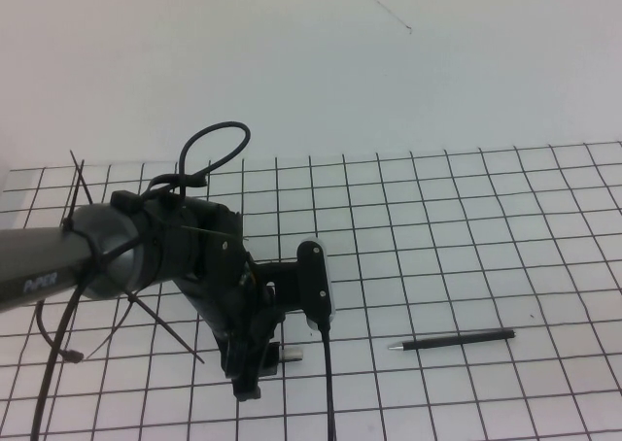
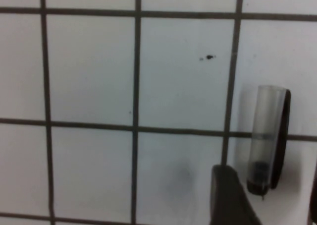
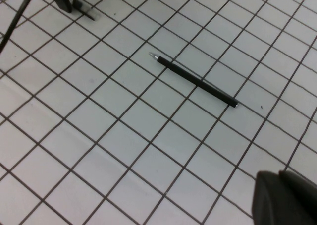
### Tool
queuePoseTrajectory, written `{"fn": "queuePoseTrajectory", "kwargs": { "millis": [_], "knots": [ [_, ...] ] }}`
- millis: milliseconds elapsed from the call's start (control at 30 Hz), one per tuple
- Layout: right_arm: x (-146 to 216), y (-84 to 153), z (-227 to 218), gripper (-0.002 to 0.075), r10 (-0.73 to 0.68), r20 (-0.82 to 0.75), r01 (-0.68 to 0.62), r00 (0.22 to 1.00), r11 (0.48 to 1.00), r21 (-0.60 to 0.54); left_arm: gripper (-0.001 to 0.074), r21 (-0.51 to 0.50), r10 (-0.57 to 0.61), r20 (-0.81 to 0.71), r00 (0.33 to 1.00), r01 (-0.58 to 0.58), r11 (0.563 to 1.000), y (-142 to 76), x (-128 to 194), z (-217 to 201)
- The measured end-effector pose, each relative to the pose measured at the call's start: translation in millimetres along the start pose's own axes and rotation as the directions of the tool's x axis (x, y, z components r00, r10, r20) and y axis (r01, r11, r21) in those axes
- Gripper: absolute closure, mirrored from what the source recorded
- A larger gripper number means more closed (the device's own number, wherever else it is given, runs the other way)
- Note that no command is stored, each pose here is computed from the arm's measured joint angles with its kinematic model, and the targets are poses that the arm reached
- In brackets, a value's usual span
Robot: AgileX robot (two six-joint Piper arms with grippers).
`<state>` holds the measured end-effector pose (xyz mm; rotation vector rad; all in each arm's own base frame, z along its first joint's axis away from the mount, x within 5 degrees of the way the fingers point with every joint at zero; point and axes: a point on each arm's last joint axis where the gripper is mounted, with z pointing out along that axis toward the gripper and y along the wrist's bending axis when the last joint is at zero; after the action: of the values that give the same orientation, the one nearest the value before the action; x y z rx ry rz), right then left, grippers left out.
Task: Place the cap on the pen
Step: Put the cap on the pen
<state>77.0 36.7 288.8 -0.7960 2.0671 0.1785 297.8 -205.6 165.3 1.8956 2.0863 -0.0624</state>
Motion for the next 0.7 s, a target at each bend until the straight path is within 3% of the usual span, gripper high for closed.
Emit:
{"fn": "queuePoseTrajectory", "kwargs": {
  "millis": [167, 233, 267, 533, 700],
  "knots": [
    [0.0, 0.0, 0.0, 0.0729, 0.002, 0.000, -0.002, 1.000, 1.000, 0.000, 0.0496, -0.002, -0.002, 0.001, 1.000, 0.002, 1.000, 0.1, -0.1, 0.0],
    [0.0, 0.0, 0.0, 0.0729, 0.002, 0.000, -0.002, 1.000, 1.000, 0.000, 0.0486, -0.006, 0.000, 0.003, 1.000, 0.000, 1.000, 0.5, -0.3, 0.0],
    [0.0, 0.0, 0.0, 0.0729, 0.002, 0.000, -0.002, 1.000, 1.000, 0.000, 0.0538, -0.007, 0.000, 0.004, 1.000, 0.000, 1.000, 0.6, -0.4, 0.0],
    [0.0, 0.0, 0.0, 0.0729, 0.002, 0.000, -0.002, 1.000, 1.000, 0.000, 0.0690, 0.024, 0.001, -0.016, 1.000, -0.001, 1.000, -1.7, 1.5, 3.5],
    [0.0, 0.0, 0.0, 0.0729, 0.002, 0.000, -0.002, 1.000, 1.000, 0.000, 0.0630, 0.024, 0.003, -0.017, 1.000, -0.003, 1.000, -0.5, 0.5, 2.7]
  ]
}}
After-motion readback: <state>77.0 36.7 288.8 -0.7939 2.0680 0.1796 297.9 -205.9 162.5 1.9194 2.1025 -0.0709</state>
